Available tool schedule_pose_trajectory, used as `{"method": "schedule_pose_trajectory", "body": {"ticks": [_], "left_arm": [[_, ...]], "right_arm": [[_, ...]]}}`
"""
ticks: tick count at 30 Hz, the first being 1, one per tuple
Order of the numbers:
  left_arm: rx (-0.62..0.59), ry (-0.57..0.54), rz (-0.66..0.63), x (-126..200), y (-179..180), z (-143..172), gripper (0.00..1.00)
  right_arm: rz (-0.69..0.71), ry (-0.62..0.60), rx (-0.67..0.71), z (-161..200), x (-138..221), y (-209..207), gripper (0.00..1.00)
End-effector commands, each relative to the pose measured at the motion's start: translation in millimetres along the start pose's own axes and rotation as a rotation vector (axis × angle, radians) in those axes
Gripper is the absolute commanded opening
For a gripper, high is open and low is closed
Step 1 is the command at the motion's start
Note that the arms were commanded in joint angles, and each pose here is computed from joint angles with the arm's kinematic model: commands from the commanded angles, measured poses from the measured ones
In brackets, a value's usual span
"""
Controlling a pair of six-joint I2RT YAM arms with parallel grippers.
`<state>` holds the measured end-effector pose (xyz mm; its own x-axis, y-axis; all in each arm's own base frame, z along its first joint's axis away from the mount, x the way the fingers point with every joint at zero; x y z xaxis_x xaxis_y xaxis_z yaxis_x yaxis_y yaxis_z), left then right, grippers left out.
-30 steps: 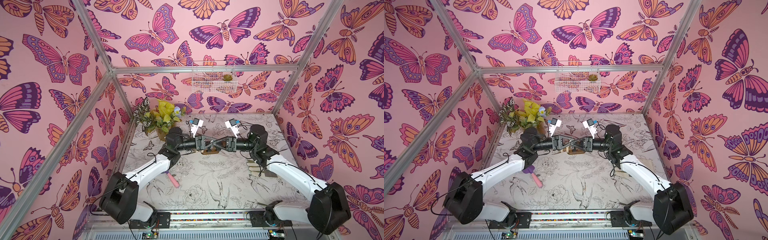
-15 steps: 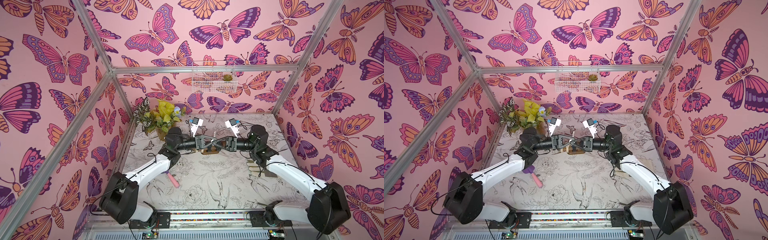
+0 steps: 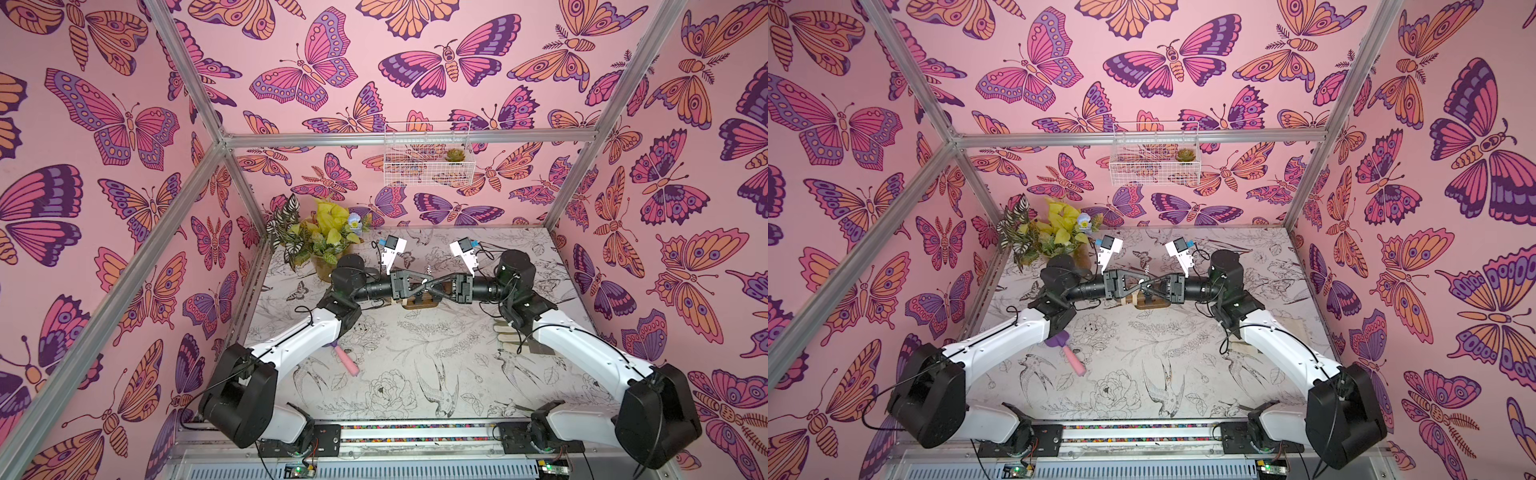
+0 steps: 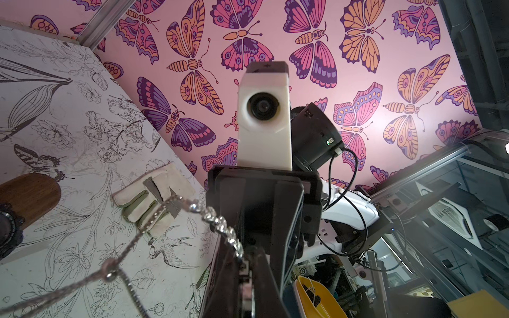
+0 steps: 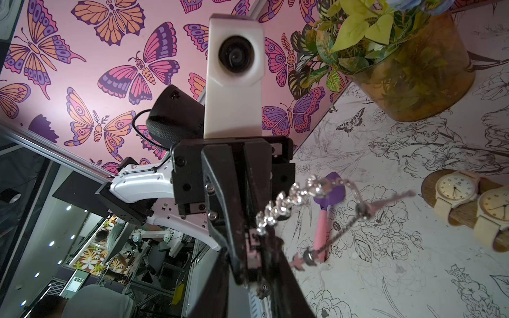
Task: Place watch on stand
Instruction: Adjust the watch.
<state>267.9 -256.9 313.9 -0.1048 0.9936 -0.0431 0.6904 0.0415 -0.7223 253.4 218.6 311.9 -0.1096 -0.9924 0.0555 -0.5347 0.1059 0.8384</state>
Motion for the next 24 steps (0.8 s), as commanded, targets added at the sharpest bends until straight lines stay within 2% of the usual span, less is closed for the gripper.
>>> {"method": "schedule_pose_trajectory", "body": {"ticks": [1,3,5,13,22,24], "left_arm": [[0.070,-0.036,-0.078,-4,15,0,0.00],[0.069,-0.037,-0.079,-3,15,0,0.00],[0.068,-0.039,-0.078,-3,15,-1,0.00],[0.078,-0.039,-0.089,0,20,-1,0.00],[0.090,-0.042,-0.099,3,24,0,0.00],[0.090,-0.041,-0.096,2,23,0,0.00]], "right_arm": [[0.046,-0.003,0.037,4,-5,-8,0.17],[0.045,0.006,0.032,5,-6,-10,0.35],[0.050,0.015,0.024,6,-7,-13,0.42],[0.070,0.041,0.030,13,-5,-15,0.43],[0.100,0.076,0.053,25,2,-15,0.58],[0.106,0.076,0.066,27,4,-14,0.59]]}}
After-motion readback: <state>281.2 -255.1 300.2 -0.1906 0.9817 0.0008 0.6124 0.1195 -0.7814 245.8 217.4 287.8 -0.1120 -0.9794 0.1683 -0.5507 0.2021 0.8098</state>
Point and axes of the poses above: each gripper's point midway between its finger pads, its own x axis back along the fingers, its own y axis along the line the jaws close on, z = x × y, the point moved 7 cm from there along x, back along the fingers, and after that the axes turned 6 degrees about -x, right-handed, at the moved point
